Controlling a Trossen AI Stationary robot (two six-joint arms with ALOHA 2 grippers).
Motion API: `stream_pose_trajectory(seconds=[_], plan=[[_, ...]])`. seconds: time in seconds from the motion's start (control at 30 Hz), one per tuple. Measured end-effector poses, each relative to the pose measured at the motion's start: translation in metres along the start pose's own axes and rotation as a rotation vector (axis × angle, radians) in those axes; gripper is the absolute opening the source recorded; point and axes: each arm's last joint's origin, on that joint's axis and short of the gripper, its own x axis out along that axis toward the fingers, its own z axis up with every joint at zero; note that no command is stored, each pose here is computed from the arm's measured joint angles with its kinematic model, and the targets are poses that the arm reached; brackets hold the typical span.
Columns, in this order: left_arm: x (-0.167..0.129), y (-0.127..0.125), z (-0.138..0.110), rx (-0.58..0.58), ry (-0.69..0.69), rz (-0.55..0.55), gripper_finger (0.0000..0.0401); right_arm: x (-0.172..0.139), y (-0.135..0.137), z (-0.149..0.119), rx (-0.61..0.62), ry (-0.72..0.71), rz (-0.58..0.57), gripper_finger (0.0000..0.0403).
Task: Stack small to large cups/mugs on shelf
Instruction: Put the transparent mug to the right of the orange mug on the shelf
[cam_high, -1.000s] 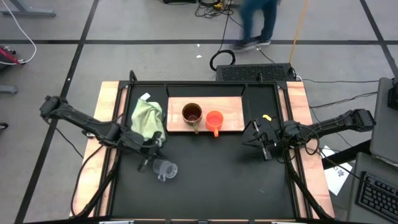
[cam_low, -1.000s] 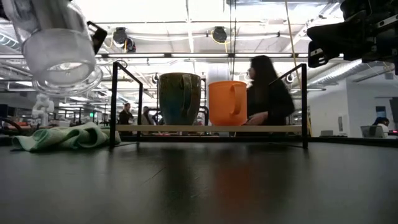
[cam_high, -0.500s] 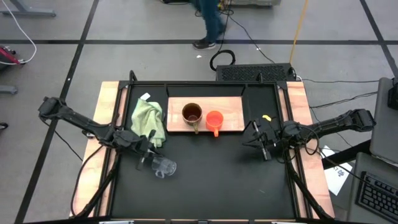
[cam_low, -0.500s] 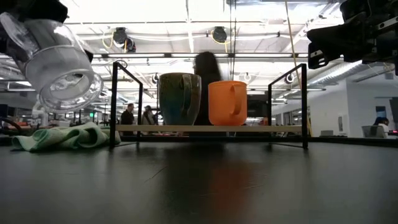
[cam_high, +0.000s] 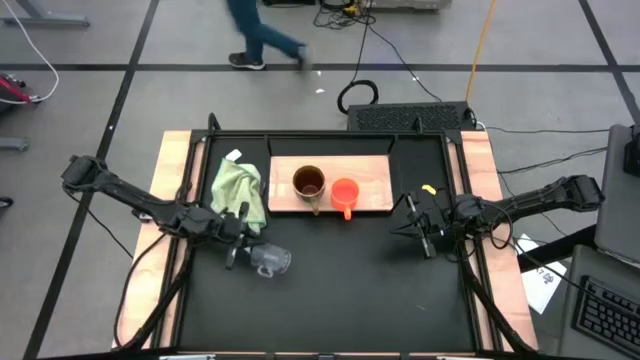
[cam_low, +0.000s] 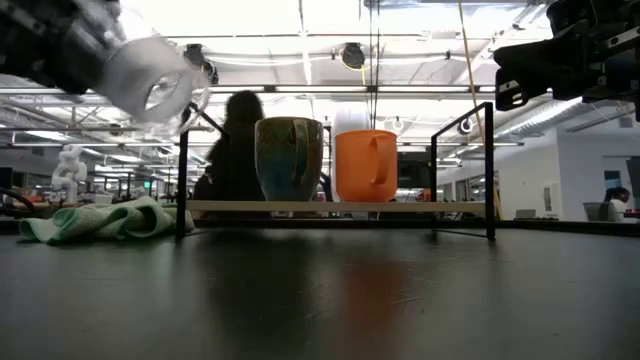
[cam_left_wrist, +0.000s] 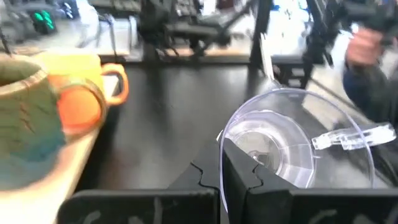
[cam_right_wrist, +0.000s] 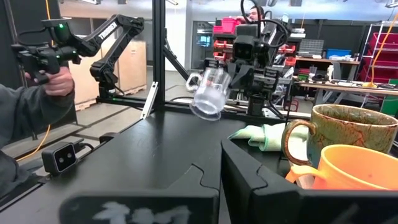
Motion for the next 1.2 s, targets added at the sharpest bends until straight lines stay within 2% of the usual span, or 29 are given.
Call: stream_pose_trajectory(seconds=[0.1,0.27,0.5,0.7,1.2], plan=[[0.005,-0.001,0.005,-0.008,-0.047,0.002,0.0000,0.000,0.000,0.000,-0.001,-0.002,0.000,0.0000],[0.026,-0.003,0.020,0.008,0.001,-0.004,0.0000,0.000,0.000,0.001,0.000,-0.008,0.000,0.0000],[0.072,-0.001,0.050,0.032,0.130,-0.022,0.0000,0.000,0.000,0.001,0.000,-0.012,0.000,0.0000],[0.109,0.007,0.064,0.021,0.242,-0.083,0.0000,0.000,0.000,0.001,0.001,-0.012,-0.001,0.0000],[0.203,0.023,0.054,0.032,0.537,-0.141,0.0000,0.000,0.000,-0.001,0.018,0.011,0.000,0.0000]])
